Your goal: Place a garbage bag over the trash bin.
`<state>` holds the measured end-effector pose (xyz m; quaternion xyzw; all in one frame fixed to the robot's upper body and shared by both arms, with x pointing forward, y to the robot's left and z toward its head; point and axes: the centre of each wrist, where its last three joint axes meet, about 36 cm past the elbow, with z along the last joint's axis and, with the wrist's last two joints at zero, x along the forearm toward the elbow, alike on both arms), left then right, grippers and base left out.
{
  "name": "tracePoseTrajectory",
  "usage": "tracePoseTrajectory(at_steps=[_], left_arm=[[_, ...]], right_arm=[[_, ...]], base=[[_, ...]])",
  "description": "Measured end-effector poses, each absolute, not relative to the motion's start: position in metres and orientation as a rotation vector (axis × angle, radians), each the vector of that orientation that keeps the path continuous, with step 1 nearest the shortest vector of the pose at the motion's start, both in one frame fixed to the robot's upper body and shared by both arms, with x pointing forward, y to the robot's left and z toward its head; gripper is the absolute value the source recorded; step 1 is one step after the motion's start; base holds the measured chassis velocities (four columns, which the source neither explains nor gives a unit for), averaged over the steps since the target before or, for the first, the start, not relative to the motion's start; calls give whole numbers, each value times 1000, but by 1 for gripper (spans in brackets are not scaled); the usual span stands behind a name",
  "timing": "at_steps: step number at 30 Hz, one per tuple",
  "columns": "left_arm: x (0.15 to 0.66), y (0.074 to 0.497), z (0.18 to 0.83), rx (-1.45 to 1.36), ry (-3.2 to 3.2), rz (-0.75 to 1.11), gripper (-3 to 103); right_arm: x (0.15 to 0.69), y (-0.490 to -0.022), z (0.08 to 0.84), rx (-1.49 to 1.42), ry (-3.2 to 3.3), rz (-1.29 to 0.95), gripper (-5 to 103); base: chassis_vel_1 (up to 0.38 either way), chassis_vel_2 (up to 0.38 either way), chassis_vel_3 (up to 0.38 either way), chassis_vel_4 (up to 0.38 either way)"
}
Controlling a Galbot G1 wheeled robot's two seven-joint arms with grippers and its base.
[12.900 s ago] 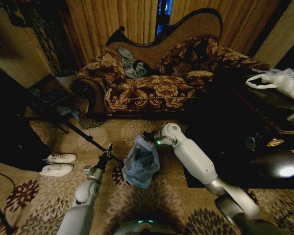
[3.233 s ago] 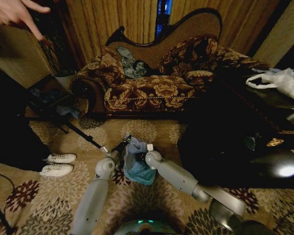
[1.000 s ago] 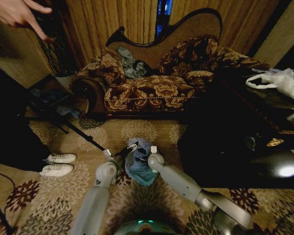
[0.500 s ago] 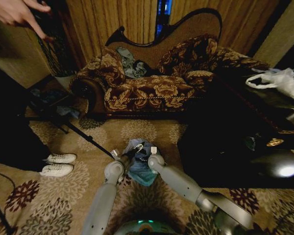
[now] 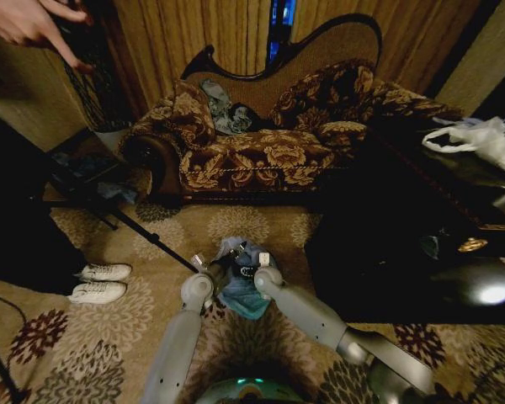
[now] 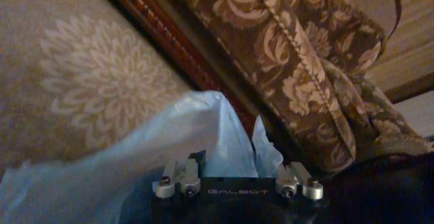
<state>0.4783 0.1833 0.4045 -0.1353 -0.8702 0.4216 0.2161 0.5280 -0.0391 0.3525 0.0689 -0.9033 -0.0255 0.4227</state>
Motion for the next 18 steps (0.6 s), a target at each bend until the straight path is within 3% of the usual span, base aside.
tracePoseTrajectory(at_steps=[1, 3, 7, 10, 11, 15, 18], left_arm=[[482, 183, 408, -380, -2421, 1176, 43], [484, 183, 410, -383, -2424, 1179, 43], [498, 177, 421, -405, -2434, 1213, 28], [504, 173, 421, -405, -2429, 1225, 24], [510, 170, 421, -403, -2425, 1230, 15], [517, 167, 419, -397, -2419, 1234, 12], [529, 164, 415, -389, -2416, 1229, 2]], right_arm=[[528, -39, 352, 173, -2263, -61, 100], [528, -39, 352, 173, -2263, -61, 100], [526, -40, 351, 175, -2263, -54, 100], [524, -40, 351, 177, -2264, -50, 100], [523, -41, 350, 178, -2263, -47, 100], [521, -42, 349, 181, -2265, -41, 100], [519, -43, 349, 182, -2266, -36, 100]], base=[[0, 0, 0, 0], [0, 0, 0, 0], [0, 0, 0, 0], [0, 0, 0, 0], [0, 0, 0, 0], [0, 0, 0, 0], [0, 0, 0, 0]])
